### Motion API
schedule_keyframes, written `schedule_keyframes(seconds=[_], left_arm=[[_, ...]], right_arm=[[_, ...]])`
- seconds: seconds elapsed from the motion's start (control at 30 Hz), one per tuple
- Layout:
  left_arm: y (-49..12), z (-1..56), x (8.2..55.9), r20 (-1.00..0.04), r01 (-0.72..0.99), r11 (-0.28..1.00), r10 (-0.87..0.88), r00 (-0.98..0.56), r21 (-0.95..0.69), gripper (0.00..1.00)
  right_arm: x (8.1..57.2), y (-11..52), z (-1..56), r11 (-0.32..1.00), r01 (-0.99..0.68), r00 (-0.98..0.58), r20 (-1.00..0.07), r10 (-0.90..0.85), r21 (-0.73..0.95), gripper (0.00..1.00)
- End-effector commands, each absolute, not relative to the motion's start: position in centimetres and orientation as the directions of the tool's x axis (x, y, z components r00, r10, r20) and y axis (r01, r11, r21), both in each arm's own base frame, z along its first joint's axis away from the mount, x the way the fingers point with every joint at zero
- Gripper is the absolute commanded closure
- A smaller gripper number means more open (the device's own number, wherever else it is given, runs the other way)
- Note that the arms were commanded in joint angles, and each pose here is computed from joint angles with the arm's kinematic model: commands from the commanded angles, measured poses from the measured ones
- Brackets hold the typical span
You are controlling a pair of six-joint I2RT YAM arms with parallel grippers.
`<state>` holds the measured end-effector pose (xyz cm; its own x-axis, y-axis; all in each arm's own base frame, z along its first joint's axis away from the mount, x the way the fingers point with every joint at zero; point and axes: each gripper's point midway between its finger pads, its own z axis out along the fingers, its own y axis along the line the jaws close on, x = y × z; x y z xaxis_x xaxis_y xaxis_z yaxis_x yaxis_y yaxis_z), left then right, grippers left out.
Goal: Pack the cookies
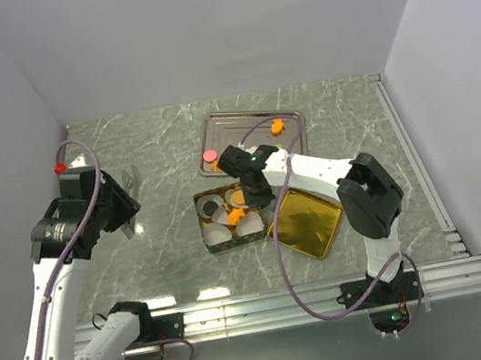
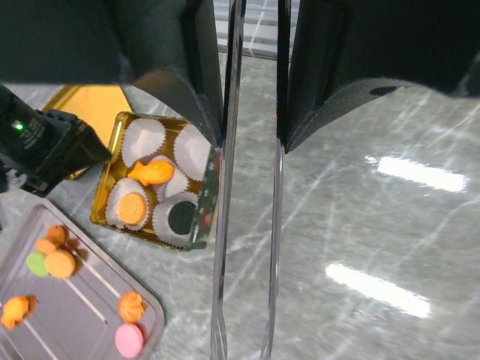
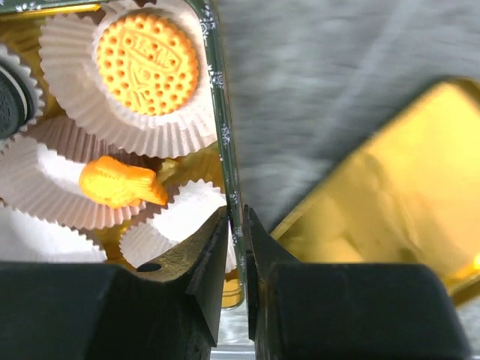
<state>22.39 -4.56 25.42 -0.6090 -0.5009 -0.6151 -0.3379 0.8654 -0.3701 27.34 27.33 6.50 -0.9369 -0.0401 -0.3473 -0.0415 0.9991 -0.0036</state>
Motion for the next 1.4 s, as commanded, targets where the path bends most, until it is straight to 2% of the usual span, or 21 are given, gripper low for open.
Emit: schedule_keyframes(seconds=[0.0,0.13,0.23,0.33,0.37,0.57,1.0,1.17,1.37], left_arm=[[-6.5,26.3,24.5,-0.624,-0.248,0.858,-0.501,-0.600,-0.450,0.59],[-7.7,24.7,25.8,-0.594,-0.220,0.865,-0.474,-0.650,-0.451,0.61],[-8.7,24.2,27.1,-0.585,-0.197,0.873,-0.450,-0.675,-0.446,0.61],[-10.0,24.0,28.7,-0.585,-0.169,0.882,-0.424,-0.691,-0.440,0.61],[-10.5,23.3,29.3,-0.573,-0.168,0.886,-0.413,-0.708,-0.431,0.61],[-14.4,22.2,33.0,-0.552,-0.104,0.898,-0.350,-0.757,-0.427,0.61],[-19.1,19.2,40.7,-0.524,-0.037,0.946,-0.211,-0.825,-0.322,0.59],[-20.0,17.8,41.5,-0.499,-0.028,0.949,-0.189,-0.846,-0.313,0.57],[-21.9,17.5,40.0,-0.494,0.005,0.956,-0.147,-0.857,-0.293,0.54]], right_arm=[[27.9,23.9,8.4,0.998,0.014,-0.912,-0.410,-0.011,-0.057,0.79],[27.9,22.3,10.1,0.996,0.017,-0.894,-0.447,-0.024,-0.086,0.79],[28.0,21.8,11.5,0.995,0.007,-0.887,-0.460,-0.039,-0.098,0.75],[27.7,21.7,13.3,0.997,-0.001,-0.879,-0.476,-0.035,-0.073,0.66],[27.5,21.5,13.7,0.998,0.006,-0.879,-0.476,-0.027,-0.068,0.57],[25.9,19.7,16.8,0.999,0.037,-0.857,-0.515,0.025,-0.013,0.37],[21.6,10.9,20.1,0.969,0.229,-0.778,-0.583,0.237,0.088,0.21],[20.4,9.0,19.5,0.957,0.279,-0.764,-0.584,0.274,0.085,0.17],[20.4,8.1,19.6,0.950,0.299,-0.752,-0.590,0.293,0.091,0.15]])
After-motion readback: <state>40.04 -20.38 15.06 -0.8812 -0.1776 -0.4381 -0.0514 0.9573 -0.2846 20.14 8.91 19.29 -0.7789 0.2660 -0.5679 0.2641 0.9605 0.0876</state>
